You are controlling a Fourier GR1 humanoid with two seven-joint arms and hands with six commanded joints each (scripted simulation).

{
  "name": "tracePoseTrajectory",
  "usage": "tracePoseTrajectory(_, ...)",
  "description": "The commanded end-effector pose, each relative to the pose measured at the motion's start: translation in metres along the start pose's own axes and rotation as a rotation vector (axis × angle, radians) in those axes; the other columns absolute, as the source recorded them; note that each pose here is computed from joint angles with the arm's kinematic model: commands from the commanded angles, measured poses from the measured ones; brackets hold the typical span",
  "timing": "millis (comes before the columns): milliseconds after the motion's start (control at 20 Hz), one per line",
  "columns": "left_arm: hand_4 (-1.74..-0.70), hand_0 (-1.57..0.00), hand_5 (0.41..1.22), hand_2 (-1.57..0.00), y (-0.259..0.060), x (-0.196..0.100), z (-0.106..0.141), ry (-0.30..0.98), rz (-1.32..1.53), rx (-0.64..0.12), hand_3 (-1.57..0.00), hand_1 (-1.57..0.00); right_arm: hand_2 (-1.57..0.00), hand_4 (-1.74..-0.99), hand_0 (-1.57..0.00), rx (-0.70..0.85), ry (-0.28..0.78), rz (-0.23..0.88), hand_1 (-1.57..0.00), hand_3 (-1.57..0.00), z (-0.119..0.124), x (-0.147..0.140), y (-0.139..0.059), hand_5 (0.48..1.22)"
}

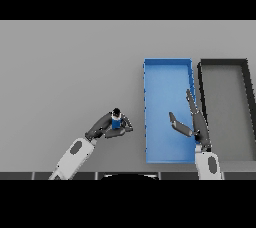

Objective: Pick up the blue pipe and place it into the blue bin.

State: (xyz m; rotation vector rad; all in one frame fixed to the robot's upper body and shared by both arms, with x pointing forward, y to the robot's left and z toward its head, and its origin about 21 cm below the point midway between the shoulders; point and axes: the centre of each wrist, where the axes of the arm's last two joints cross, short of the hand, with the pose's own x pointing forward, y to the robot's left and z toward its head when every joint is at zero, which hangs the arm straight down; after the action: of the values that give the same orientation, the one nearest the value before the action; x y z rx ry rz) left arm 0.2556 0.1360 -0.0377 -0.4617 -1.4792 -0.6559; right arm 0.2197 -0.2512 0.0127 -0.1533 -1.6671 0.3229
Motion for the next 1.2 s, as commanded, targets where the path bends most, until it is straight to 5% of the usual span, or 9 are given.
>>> tracePoseTrajectory(0,-1.55,-1.17,1.094,-1.28,-0.003,-0.002,0.002,-0.016,-0.018,0.009,-1.27,-1.24,0.0,-1.228,0.0,-0.004,0.002,0.006,0.0,0.0,0.001,0.0,-0.002,0.656)
tracePoseTrajectory(350,-1.47,-1.49,1.194,-1.51,-0.009,0.025,-0.003,-0.157,-0.046,0.029,-1.51,-1.5,0.0,-1.225,0.0,-0.004,0.007,-0.014,0.0,0.0,-0.007,-0.003,-0.005,0.63)
tracePoseTrajectory(750,-1.47,-1.56,1.217,-1.56,-0.017,0.08,-0.019,-0.287,-0.052,-0.052,-1.56,-1.56,0.0,-1.176,0.0,-0.001,0.013,0.035,0.0,0.0,-0.006,-0.003,-0.003,0.643)
tracePoseTrajectory(1150,-1.47,-1.57,1.22,-1.57,-0.018,0.091,-0.022,-0.256,-0.074,-0.072,-1.57,-1.57,0.0,-1.139,0.0,-0.042,-0.02,0.07,0.0,0.0,0.004,0.0,-0.009,0.643)
